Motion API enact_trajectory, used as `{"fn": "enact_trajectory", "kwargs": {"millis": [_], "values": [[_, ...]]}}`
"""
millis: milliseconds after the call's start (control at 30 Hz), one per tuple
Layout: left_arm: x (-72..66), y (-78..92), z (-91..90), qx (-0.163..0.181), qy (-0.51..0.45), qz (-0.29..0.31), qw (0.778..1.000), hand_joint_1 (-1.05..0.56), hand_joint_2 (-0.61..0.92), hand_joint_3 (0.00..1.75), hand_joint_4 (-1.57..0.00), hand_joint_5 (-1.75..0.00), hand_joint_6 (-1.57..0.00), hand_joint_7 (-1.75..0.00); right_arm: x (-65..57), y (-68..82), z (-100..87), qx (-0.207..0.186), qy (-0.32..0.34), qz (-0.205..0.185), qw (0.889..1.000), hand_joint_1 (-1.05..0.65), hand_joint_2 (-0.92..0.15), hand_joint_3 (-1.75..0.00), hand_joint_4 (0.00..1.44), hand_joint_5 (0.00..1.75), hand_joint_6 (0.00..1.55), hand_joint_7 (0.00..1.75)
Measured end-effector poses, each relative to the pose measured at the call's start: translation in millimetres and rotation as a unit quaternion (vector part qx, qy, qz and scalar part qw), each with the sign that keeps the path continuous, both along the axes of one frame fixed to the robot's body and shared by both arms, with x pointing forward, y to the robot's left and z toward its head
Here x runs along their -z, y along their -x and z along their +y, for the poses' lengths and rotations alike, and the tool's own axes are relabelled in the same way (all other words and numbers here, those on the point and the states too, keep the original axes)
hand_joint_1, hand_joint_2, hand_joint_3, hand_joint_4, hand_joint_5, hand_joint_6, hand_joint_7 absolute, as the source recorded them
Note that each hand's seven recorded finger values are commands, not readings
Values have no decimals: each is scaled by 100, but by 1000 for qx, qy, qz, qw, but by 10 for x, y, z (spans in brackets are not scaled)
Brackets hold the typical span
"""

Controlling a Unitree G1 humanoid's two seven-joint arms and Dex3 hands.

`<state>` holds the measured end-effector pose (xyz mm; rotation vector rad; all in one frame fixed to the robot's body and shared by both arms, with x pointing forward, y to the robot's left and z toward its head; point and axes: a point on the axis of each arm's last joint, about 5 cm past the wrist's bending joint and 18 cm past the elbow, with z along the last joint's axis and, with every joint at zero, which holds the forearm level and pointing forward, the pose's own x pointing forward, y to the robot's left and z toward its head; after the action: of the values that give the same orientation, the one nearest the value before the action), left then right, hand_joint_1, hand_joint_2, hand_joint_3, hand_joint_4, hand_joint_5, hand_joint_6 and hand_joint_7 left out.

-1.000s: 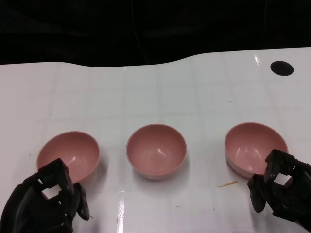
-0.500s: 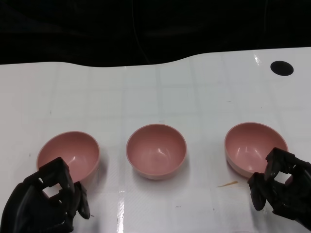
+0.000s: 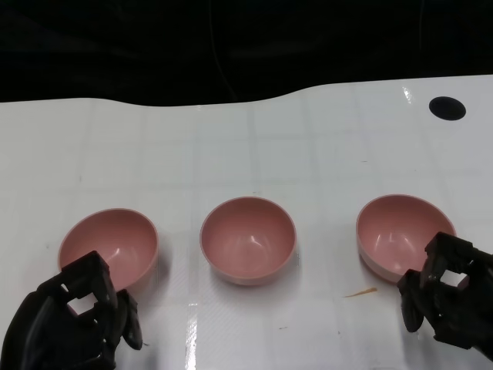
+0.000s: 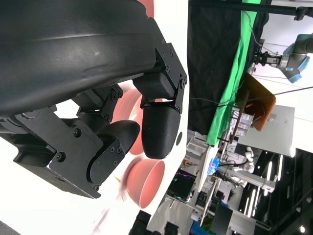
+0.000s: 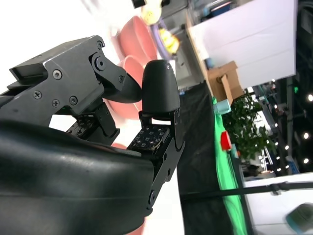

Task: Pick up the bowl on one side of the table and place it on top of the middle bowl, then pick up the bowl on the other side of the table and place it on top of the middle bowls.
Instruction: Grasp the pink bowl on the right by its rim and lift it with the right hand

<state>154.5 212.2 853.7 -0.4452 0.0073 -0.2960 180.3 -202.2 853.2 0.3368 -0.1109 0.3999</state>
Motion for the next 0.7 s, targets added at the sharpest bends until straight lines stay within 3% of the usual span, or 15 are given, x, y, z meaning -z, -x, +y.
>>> {"fn": "enact_trajectory", "kwargs": {"millis": [100, 133, 167, 200, 267, 333, 467, 600, 700], "values": [[1, 0, 0, 0, 0, 1, 1000, -4, 47, 139, -89, -175, -76, -175, -78, 10, 13, 19, 61, -80, 995, -43, -74, -53, 72, 115, 82, 66], [0, 0, 0, 0, 0, 1, 1000, -5, 47, 139, -89, -175, -76, -175, -101, 14, 18, 24, 83, -102, 991, -49, -83, -40, 71, 82, 81, 44], [1, 0, 0, 0, 0, 1, 1000, -5, 47, 139, -89, -175, -76, -175, -132, 21, 24, 29, 114, -129, 985, -55, -87, -32, 72, 52, 81, 25], [1, 0, -1, 0, 0, 1, 1000, -5, 47, 139, -90, -175, -76, -175, -170, 27, 33, 35, 147, -160, 976, -59, -90, -28, 71, 33, 80, 14], [0, 0, -1, 0, -1, 0, 1000, -6, 45, 140, -90, -175, -77, -175, -250, 46, 49, 47, 216, -226, 949, -66, -92, -25, 59, 9, 69, 3], [-3, -1, 1, -1, -2, -2, 1000, -5, 45, 140, -89, -175, -77, -175, -312, 59, 58, 61, 264, -277, 922, -71, -92, -24, 41, 2, 51, 1], [-3, -1, 1, -1, -2, -1, 1000, -6, 46, 138, -88, -175, -76, -175, -353, 59, 70, 82, 305, -316, 895, -79, -92, -24, 22, 0, 32, 0], [-8, -4, -2, -3, -1, 3, 1000, -5, 47, 138, -89, -175, -76, -175, -396, -20, 47, 116, 341, -354, 863, -88, -92, -23, 21, 1, 30, 0], [-6, -14, -2, -1, -1, 0, 1000, -5, 46, 138, -89, -175, -77, -175, -408, -52, 41, 129, 375, -360, 844, -95, -92, -23, 19, 0, 28, 0]]}}
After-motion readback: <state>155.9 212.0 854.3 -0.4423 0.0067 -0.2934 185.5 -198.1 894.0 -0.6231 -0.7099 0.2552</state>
